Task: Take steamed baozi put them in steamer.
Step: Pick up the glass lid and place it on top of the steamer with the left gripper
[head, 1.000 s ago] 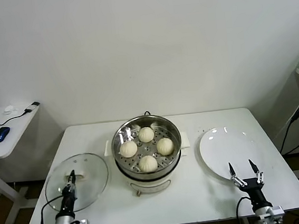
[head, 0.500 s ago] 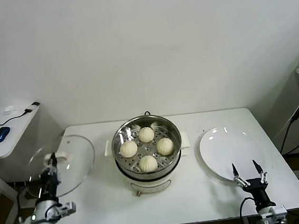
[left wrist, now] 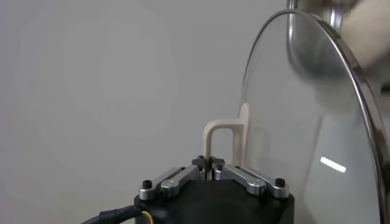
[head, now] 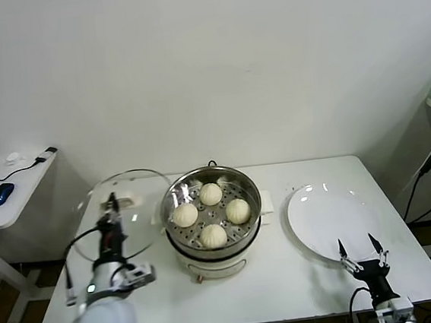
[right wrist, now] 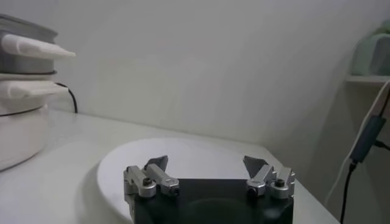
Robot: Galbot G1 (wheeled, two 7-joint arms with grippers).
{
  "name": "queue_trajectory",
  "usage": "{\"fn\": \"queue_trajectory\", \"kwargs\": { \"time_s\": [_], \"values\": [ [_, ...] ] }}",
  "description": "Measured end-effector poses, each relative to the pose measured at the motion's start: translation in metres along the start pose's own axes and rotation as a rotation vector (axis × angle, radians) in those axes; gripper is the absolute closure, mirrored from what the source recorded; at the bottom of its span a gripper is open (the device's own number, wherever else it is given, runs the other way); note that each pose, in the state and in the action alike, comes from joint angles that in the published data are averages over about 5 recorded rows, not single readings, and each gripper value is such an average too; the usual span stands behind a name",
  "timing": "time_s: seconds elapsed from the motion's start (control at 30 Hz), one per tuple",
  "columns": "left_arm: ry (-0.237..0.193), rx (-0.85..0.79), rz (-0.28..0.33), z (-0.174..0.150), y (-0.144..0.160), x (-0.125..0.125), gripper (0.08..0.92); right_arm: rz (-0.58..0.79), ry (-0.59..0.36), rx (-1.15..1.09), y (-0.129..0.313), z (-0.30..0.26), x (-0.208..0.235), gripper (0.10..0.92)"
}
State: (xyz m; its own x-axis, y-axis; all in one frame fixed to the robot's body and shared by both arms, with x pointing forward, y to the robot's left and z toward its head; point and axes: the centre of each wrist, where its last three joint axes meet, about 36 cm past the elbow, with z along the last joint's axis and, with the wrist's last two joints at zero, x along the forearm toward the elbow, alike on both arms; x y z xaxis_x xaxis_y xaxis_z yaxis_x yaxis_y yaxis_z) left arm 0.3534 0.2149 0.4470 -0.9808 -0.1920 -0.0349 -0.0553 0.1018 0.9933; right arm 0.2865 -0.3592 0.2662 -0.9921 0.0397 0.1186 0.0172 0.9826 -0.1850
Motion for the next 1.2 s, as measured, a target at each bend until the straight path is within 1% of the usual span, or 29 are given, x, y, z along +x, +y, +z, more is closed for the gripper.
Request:
{"fn": "queue_trajectory", "kwargs": {
  "time_s": [0.27,0.5,0.63,0.9,1.2],
  "values": [
    [-0.044,0.049,0.023,-0.071,0.003,0.009,0.869,0.004,-0.008,0.006,-0.001,0.007,-0.001,0.200],
    [-0.085,0.060,0.033,-0.123,-0.001,0.015,0.869,0.010,-0.014,0.005,-0.004,0.013,0.000,0.200],
    [-0.101,0.063,0.038,-0.148,-0.006,0.019,0.869,0.019,-0.017,0.005,-0.008,0.016,0.001,0.200],
    [-0.111,0.048,0.046,-0.183,-0.017,0.022,0.869,0.039,-0.028,0.005,-0.011,0.023,0.004,0.200],
    [-0.101,-0.007,0.050,-0.195,-0.034,0.018,0.869,0.060,-0.040,0.001,-0.010,0.030,0.008,0.200]
  ]
}}
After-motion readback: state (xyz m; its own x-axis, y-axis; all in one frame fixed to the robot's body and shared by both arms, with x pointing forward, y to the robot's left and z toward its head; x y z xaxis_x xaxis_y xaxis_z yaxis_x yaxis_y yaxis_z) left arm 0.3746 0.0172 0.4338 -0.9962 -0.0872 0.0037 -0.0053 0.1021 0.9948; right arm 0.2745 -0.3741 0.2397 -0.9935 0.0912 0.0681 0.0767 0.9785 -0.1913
